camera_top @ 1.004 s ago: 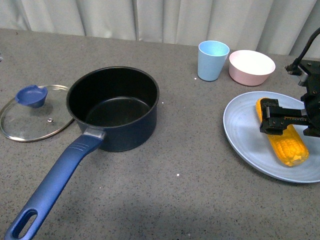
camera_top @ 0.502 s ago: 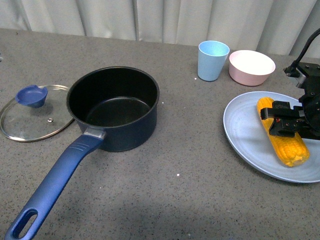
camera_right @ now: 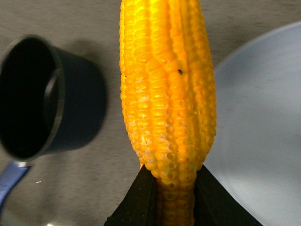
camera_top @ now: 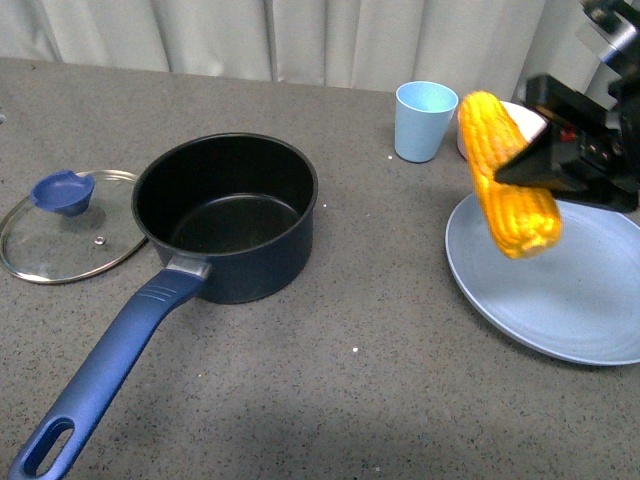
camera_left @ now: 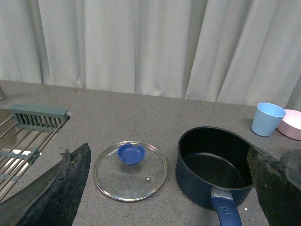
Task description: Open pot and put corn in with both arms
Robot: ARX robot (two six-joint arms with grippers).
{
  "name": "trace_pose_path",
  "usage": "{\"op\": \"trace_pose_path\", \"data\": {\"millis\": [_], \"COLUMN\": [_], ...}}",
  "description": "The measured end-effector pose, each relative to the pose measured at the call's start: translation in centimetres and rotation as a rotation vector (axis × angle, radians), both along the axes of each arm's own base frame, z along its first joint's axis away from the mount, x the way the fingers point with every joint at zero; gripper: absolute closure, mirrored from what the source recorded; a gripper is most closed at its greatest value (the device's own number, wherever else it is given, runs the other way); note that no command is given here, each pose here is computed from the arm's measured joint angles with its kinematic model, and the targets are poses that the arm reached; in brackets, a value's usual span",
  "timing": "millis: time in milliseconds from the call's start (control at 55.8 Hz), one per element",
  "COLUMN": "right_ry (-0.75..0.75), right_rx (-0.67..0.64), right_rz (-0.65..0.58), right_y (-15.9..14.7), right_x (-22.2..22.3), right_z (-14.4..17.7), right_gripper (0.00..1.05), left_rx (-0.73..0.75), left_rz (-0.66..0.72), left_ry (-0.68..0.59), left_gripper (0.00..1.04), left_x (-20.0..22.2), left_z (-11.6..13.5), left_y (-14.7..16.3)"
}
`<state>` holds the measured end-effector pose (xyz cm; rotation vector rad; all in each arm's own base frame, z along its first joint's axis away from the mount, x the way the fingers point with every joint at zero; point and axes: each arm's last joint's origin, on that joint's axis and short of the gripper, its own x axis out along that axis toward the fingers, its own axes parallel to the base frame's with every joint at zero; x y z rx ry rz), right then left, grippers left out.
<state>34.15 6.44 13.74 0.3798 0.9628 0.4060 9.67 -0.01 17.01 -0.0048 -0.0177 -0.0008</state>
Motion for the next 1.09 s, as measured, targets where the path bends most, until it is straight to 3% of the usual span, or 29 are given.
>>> {"op": "trace_pose_path", "data": {"millis": [287, 502, 789, 1094], "right_ry": [-0.001, 0.067, 0.124, 0.143], "right_rx": [0.166, 0.244, 0.238, 0.261], "right_rz": [0.166, 0.245, 0.232, 0.220], "right_y": [7.7, 13.7, 16.8, 17.5], "right_x": [1.6, 3.4, 4.9, 5.8], "right_z": [1.8, 0.7, -1.0, -1.5], "right_gripper": [0.93, 0.93, 0.93, 0.93], "left_rx": [0.000, 0.000, 0.000, 0.000], "left_rz": [0.000, 0.000, 0.000, 0.000], "left_ry": [0.000, 0.000, 0.000, 0.000], "left_gripper": [0.06, 0.06, 0.06, 0.06], "left_x": [0.0, 0.0, 0.0, 0.0], "left_z": [0.0, 0.0, 0.0, 0.0], "left_y": [0.0, 0.0, 0.0, 0.0]}}
